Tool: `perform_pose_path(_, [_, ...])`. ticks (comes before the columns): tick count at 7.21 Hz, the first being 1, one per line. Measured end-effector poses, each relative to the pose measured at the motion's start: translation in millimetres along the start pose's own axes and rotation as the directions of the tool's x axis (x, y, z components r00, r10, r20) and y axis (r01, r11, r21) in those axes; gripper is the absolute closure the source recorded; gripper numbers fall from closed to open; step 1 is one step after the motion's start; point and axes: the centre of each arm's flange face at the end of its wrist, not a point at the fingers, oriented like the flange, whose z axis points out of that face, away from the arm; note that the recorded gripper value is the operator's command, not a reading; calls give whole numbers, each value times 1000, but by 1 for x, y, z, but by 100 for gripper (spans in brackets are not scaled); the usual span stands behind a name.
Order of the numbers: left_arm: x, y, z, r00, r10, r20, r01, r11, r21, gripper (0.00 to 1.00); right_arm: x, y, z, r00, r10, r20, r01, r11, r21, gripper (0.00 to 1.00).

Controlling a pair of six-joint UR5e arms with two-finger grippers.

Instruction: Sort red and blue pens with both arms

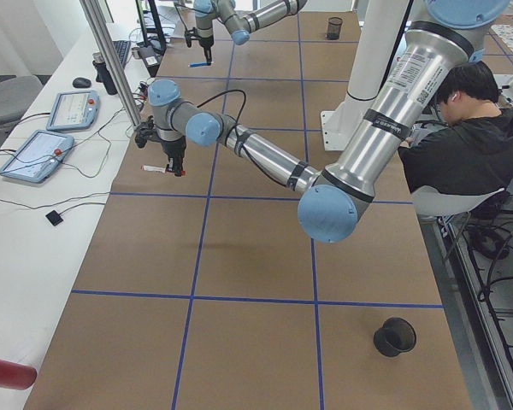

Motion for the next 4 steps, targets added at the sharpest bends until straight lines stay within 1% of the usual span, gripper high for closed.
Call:
perform_pose_path(1, [-18, 5, -7, 999, 35, 37, -35, 999, 1, 100, 35, 14, -11, 995, -73, -73, 70, 997, -36, 100])
perform_pose_path(2, [-34, 14, -12, 995, 63, 73, -63, 998, -12, 100, 63, 29, -19, 983, -129, -131, 119, 990, -82, 100])
perform_pose_path(3, [-52, 28, -17, 992, 81, 99, -79, 996, -31, 100, 94, 55, -18, 975, -159, -155, 141, 982, -125, 100])
perform_pose_path(4, [-74, 48, -18, 986, 104, 126, -99, 994, -50, 100, 126, 86, -13, 971, -178, -158, 152, 975, -162, 100])
